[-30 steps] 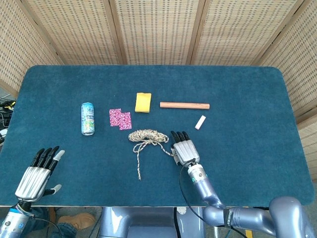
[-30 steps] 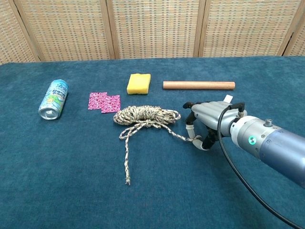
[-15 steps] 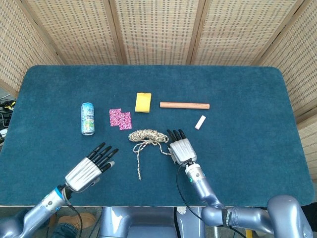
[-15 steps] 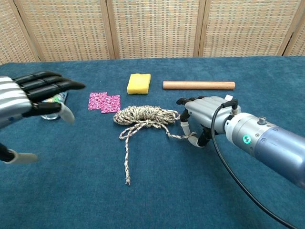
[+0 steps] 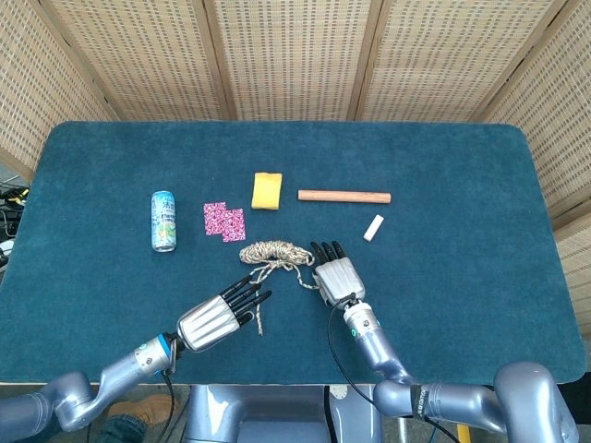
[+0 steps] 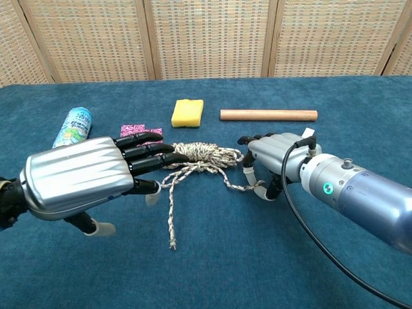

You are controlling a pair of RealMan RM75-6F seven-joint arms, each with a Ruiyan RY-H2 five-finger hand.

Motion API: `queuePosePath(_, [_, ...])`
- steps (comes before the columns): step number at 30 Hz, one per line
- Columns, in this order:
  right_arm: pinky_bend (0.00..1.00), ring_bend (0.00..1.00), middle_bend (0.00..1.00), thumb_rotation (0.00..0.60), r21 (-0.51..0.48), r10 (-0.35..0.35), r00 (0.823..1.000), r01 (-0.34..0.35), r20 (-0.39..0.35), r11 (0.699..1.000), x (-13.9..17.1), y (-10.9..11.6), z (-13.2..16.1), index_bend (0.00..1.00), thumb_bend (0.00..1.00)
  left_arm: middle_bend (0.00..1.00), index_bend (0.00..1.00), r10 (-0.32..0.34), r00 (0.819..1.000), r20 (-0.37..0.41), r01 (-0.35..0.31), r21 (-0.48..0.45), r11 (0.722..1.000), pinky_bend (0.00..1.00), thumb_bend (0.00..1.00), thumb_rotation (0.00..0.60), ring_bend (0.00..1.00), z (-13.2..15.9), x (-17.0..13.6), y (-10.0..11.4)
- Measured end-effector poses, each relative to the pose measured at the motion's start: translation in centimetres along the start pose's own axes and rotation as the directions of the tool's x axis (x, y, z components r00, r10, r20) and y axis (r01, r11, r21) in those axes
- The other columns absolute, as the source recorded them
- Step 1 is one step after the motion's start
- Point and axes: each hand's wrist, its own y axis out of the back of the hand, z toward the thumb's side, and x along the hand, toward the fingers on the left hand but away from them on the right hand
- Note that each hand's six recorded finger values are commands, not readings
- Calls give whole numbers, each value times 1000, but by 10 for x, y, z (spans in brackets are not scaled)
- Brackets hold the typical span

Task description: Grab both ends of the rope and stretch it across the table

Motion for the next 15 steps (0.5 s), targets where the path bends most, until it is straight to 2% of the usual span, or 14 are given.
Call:
queuePosePath(7, [0, 0, 0, 600, 0, -2, 1000, 2, 4, 1000, -1, 0, -1, 637, 448, 0, 455, 1, 1000, 21, -1, 7, 1000, 0, 268, 600, 0, 11, 16, -6])
queuePosePath(15, [0, 0, 0, 600, -1, -2, 1000, 2, 7, 1000, -3, 1, 0, 637, 449, 0, 458, -12, 998, 58, 11, 23, 1000, 0, 274, 600, 0, 27, 31, -14])
